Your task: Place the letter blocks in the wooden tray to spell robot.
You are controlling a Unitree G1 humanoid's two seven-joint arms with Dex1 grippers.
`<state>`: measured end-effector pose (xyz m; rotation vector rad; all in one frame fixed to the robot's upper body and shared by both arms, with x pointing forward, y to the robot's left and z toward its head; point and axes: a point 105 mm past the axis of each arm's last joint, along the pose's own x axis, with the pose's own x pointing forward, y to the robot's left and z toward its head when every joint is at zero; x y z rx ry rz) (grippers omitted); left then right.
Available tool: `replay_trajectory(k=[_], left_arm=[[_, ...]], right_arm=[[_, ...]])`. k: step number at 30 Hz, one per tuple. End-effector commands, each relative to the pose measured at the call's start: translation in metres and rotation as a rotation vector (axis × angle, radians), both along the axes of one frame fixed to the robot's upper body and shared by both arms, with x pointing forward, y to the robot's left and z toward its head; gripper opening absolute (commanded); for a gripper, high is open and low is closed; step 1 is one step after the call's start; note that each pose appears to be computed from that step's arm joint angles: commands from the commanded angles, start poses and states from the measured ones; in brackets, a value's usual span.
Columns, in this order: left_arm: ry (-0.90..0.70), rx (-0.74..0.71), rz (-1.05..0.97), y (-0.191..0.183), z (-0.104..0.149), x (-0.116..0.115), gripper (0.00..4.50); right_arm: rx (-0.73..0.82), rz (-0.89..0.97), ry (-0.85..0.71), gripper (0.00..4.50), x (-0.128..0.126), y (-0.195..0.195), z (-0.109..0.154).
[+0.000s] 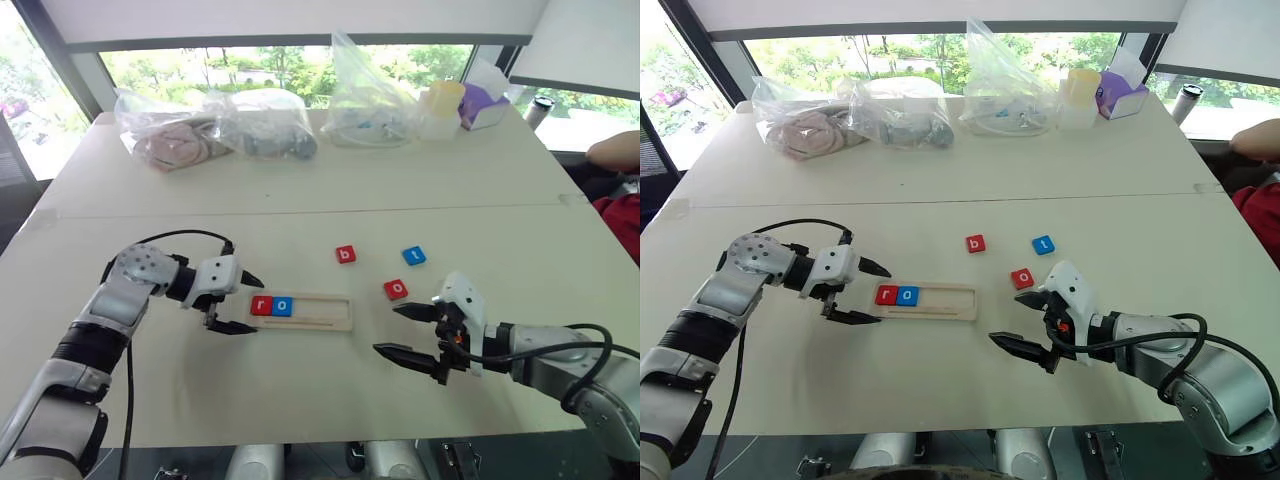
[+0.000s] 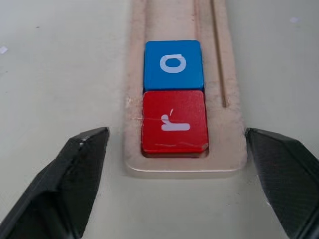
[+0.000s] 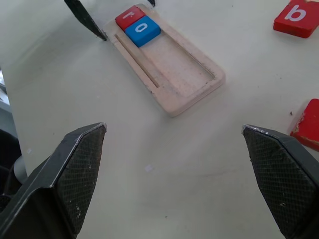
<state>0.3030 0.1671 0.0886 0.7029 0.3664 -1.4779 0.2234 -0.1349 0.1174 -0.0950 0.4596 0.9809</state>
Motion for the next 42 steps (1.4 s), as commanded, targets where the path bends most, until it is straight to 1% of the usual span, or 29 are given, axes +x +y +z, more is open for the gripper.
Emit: replay_trajectory(k=[1,4,8,14,18,20,21,22,24,26,29,31,35,39,41,42], left_arm=[[0.047,0.016,-0.025,-0.002,-0.009,-0.009,4.47],[0.046,0.012,-0.009,-0.002,-0.009,-0.011,4.47],[0.062,-0.003,0.008,-0.001,-0.001,-0.018,4.47],[0.01,0.014,0.116,0.017,0.014,-0.003,4.47],[-0.001,0.045,0.196,0.038,0.029,0.002,4.47],[-0.025,0.067,0.246,0.05,0.035,0.004,4.47],[-0.042,0.072,0.275,0.056,0.039,0.004,4.47],[-0.053,0.069,0.301,0.06,0.042,0.003,4.47],[-0.064,0.051,0.345,0.064,0.047,-0.002,4.47],[-0.074,0.03,0.384,0.065,0.049,-0.006,4.47],[-0.086,-0.014,0.45,0.064,0.052,-0.015,4.47],[-0.087,-0.039,0.483,0.062,0.052,-0.02,4.47],[-0.113,-0.075,0.537,0.055,0.051,-0.019,4.47],[-0.129,-0.09,0.541,0.047,0.051,-0.018,4.47],[-0.135,-0.092,0.54,0.044,0.05,-0.017,4.5],[-0.138,-0.094,0.54,0.043,0.05,-0.016,4.5]], right_arm=[[0.039,-0.017,-0.059,4.5,0.002,0.002,0.014],[0.061,-0.057,-0.105,4.5,0.014,0.002,0.021],[0.081,-0.089,-0.195,4.5,0.044,0.007,0.032],[0.027,0.047,-0.258,4.5,0.081,0.022,0.03],[-0.112,0.188,-0.282,4.5,0.108,0.03,0.013],[-0.249,0.156,-0.273,4.5,0.132,0.026,0.0],[-0.217,0.105,-0.235,4.5,0.141,0.031,0.003],[-0.152,0.049,-0.197,4.5,0.147,0.039,0.008],[-0.057,-0.006,-0.13,4.5,0.147,0.053,0.013],[-0.049,-0.053,-0.104,4.5,0.144,0.058,0.01],[-0.038,-0.184,-0.063,4.5,0.141,0.063,0.006],[-0.028,-0.237,-0.041,4.5,0.137,0.068,0.005],[-0.109,-0.384,-0.046,4.5,0.136,0.072,-0.008],[-0.14,-0.441,-0.047,4.5,0.13,0.076,-0.015],[-0.173,-0.454,-0.077,3.97,0.129,0.078,-0.019],[-0.183,-0.463,-0.089,3.61,0.129,0.078,-0.019]])
